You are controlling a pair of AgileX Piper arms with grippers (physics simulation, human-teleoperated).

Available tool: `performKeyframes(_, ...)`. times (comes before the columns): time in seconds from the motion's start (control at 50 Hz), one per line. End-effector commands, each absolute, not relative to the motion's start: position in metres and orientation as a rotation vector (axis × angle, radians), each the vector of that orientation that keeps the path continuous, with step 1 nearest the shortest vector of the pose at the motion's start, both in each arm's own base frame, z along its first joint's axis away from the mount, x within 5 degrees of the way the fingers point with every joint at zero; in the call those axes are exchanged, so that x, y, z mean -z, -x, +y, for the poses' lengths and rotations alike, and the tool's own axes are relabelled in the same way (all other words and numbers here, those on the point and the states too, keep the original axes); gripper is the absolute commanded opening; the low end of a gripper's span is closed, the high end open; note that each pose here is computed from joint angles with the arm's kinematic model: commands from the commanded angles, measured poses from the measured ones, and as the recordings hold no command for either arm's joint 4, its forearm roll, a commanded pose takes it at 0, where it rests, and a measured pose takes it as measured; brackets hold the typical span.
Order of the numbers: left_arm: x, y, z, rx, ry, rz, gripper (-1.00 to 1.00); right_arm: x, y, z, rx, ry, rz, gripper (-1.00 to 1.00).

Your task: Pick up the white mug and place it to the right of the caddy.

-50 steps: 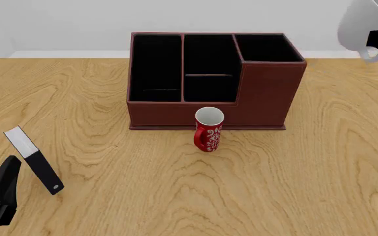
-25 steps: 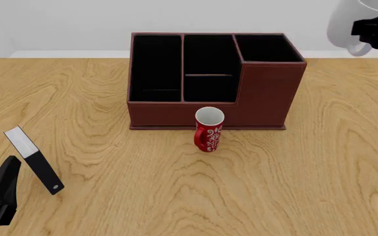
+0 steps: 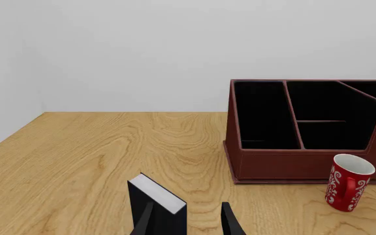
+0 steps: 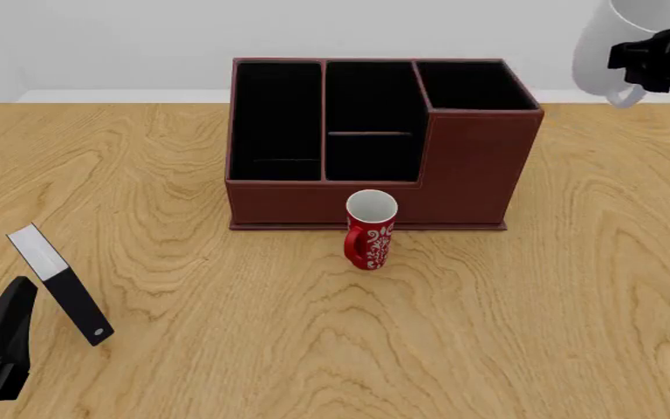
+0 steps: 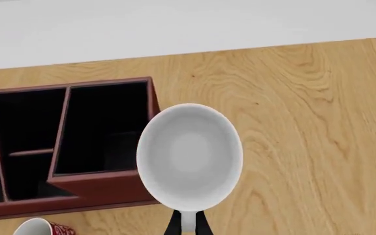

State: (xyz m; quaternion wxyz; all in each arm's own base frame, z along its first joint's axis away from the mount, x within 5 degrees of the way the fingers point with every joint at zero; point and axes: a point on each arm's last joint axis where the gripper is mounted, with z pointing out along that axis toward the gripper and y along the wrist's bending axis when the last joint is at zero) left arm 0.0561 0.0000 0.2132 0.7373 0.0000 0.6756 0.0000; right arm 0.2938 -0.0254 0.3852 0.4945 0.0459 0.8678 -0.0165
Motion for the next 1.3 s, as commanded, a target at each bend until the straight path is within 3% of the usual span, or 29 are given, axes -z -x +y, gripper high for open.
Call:
performKeyframes(0.02,-0.213,-0.056,0.0,0.0,0.0,1.484,1.0,-0.384,-0.301,-0.03,0.044,-0.134,2.111,-1.0)
performKeyframes(1.3,-0.213,-0.056,0.0,0.0,0.0,1.484,1.0,-0.305,-0.363,-0.045,0.02,-0.236,2.237,-1.0)
